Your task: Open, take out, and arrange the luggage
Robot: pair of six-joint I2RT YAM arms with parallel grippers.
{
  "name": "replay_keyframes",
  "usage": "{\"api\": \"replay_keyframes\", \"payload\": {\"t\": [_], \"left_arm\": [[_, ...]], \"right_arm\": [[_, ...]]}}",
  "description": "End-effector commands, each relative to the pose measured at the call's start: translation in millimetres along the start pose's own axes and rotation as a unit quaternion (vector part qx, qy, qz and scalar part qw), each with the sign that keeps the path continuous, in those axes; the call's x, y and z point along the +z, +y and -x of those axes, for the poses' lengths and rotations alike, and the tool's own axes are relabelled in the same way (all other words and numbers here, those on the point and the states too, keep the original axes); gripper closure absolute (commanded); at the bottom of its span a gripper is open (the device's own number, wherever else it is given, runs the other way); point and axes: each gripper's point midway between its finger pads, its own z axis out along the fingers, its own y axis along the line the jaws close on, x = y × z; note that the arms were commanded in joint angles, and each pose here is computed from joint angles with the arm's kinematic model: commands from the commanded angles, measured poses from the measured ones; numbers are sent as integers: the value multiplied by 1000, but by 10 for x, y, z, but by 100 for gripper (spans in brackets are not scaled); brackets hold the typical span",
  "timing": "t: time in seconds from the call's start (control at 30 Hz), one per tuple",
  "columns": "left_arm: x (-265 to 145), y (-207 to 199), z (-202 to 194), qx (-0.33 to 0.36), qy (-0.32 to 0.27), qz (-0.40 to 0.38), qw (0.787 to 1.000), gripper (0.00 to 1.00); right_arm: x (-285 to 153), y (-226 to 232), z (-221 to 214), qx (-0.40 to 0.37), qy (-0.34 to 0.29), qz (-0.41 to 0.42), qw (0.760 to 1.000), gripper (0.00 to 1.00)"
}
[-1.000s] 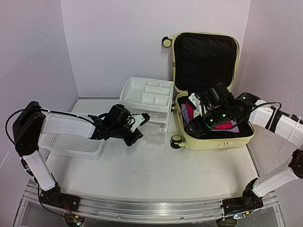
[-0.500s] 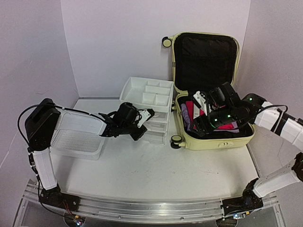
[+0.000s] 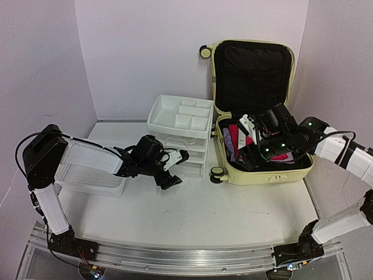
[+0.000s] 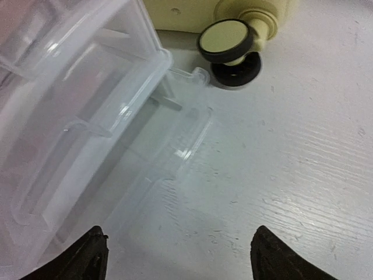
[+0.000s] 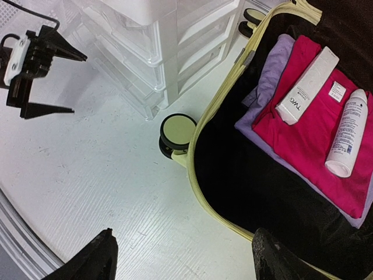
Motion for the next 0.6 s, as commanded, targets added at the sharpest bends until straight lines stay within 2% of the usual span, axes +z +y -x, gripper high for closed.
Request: {"api": "replay_keyframes", "payload": {"t": [0.0, 0.13, 0.3, 0.57], "left_arm": [[-133, -160, 288, 82, -72, -55, 993, 11], [4, -91, 271, 123, -67, -48, 989, 7], [182, -13, 295, 157, -61, -37, 985, 7], [395, 32, 130, 162, -35, -33, 986, 9]], "right_arm": [[-39, -6, 104, 6, -19, -2, 1000, 22], [-66, -16, 102, 6, -22, -5, 1000, 21], [-84, -25, 71, 13, -24, -6, 1000, 21], [-127, -40, 91, 13, -30, -10, 999, 22]]}}
